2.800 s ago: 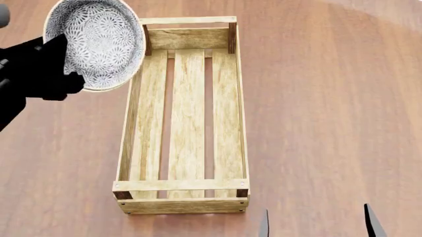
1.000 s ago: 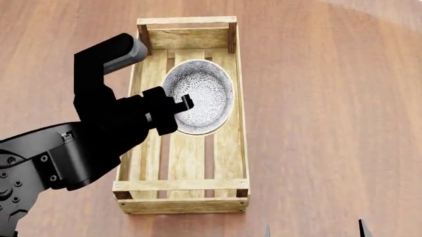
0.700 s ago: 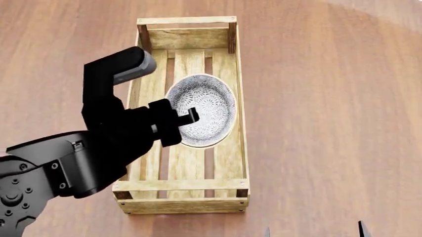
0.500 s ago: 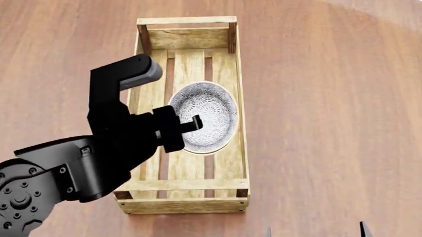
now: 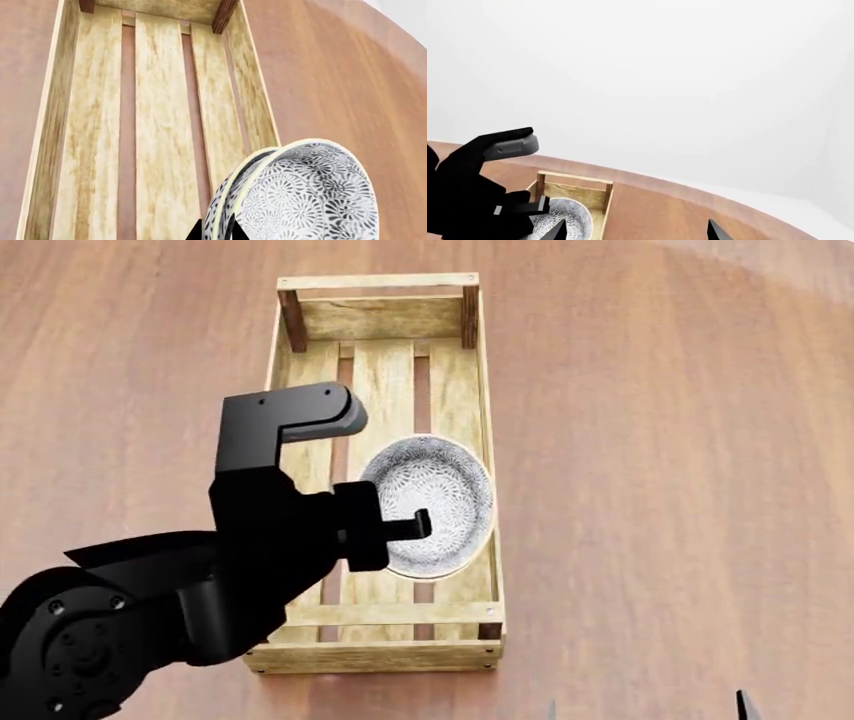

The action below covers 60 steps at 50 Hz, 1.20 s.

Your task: Stack the right bowl on the left bowl and place them in the tray.

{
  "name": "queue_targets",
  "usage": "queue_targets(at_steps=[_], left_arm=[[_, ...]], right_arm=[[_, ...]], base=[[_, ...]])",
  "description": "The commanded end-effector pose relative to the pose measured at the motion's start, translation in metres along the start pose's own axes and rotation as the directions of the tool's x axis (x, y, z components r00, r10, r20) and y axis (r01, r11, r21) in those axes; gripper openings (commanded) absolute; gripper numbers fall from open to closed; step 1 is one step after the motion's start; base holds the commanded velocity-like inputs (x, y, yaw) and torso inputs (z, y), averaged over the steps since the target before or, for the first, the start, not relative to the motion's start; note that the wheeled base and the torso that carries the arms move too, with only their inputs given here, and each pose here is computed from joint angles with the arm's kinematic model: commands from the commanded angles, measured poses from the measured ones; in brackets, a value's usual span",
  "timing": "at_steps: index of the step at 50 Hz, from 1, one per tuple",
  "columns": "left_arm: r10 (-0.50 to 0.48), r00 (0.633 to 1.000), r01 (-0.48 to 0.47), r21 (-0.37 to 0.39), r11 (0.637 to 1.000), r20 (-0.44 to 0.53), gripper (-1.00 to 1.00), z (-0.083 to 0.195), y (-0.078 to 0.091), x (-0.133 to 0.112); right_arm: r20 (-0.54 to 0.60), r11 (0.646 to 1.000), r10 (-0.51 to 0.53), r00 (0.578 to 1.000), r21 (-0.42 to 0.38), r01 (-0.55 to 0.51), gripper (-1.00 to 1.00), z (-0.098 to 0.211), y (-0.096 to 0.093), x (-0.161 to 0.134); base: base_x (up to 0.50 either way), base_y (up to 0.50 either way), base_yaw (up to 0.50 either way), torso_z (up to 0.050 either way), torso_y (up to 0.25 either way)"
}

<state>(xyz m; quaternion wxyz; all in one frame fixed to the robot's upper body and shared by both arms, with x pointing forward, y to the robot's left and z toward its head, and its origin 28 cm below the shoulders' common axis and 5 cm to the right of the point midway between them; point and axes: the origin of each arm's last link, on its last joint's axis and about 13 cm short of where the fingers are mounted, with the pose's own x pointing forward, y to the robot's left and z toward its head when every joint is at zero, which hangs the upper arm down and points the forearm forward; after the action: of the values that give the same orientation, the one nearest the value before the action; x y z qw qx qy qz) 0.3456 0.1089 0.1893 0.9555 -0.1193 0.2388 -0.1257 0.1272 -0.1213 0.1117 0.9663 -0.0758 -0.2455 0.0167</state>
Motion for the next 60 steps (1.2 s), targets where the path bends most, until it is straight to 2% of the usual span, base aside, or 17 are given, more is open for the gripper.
queue_targets(at_steps=[1, 12, 26, 60], left_arm=[[-0.041, 0.998, 0.042, -0.032, 0.999, 0.042, -1.00, 0.005, -0.005, 0.004], [0.003, 0.999, -0.001, -0.048, 0.999, 0.049, -1.00, 0.008, 0.005, 0.012], [0.018, 1.000, -0.017, -0.053, 0.998, 0.014, -1.00, -0.006, 0.014, 0.027], [0.036, 0.999, -0.036, 0.023, 0.999, 0.015, -1.00, -0.009, 0.022, 0.049]], right_arm=[[0.019, 1.000, -0.002, 1.000, -0.019, 0.003, 1.00, -0.001, -0.002, 0.002], [0.015, 1.000, 0.003, 1.000, -0.025, -0.003, 1.00, -0.002, -0.001, 0.002], [0.011, 1.000, 0.001, 1.000, -0.027, -0.001, 1.00, -0.003, -0.002, 0.001], [-0.003, 1.000, 0.002, 1.000, -0.025, -0.002, 1.00, -0.009, -0.002, 0.000]], base=[[0.00, 0.00, 0.00, 0.000, 0.010], [0.00, 0.00, 0.00, 0.000, 0.000], [0.00, 0.00, 0.00, 0.001, 0.001], [0.00, 0.00, 0.00, 0.000, 0.001]])
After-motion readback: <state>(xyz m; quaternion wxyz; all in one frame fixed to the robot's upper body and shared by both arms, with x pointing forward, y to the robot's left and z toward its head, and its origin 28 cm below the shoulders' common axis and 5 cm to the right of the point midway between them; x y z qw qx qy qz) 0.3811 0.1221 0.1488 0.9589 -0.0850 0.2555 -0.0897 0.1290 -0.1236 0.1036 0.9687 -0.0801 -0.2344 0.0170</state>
